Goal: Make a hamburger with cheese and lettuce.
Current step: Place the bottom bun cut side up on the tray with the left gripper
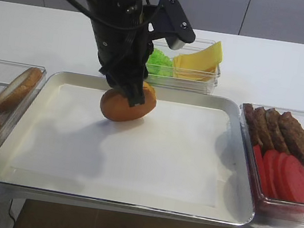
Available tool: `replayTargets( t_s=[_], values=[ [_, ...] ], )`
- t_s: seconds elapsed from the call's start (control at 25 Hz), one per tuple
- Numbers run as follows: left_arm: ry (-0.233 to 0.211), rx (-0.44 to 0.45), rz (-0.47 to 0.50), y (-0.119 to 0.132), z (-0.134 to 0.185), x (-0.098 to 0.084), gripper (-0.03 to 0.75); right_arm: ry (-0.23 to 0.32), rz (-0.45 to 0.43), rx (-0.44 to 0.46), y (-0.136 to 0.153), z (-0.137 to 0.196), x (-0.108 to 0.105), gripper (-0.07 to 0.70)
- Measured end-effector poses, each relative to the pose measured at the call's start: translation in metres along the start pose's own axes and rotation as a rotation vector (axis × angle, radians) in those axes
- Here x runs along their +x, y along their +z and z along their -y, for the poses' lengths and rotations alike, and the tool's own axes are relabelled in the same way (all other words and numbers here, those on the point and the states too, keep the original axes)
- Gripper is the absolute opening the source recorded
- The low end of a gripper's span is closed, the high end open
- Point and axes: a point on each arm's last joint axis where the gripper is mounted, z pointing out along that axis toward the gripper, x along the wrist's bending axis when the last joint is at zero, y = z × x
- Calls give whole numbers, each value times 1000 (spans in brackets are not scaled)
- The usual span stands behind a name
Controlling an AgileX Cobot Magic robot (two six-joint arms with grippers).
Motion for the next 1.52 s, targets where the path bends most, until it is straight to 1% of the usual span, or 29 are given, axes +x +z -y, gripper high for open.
replayTargets(
  t_s=[0.12,0.4,0.64,0.72,0.88,1.04,1.24,1.36,1.52],
  values=[
    [12,-4,14,0,0,-1,123,1,-2,0,0,0,0,696],
    [23,-6,17,0,0,-2,130,1,-2,0,0,0,0,695],
    [27,-14,39,0,-1,-3,154,1,-2,0,0,0,0,696],
    [22,-17,48,0,-2,-4,161,1,-4,0,0,0,0,696],
    [22,-15,56,-1,-1,-5,165,1,-3,0,0,0,0,696],
    [32,-4,65,-1,0,-6,165,1,-3,0,0,0,0,696],
    [24,-3,92,-1,0,-8,174,1,-3,0,0,0,0,696],
    [17,1,108,-1,0,-10,204,1,-3,0,0,0,0,696],
    [14,3,114,-1,0,-10,293,1,-3,0,0,0,0,696]
  ],
)
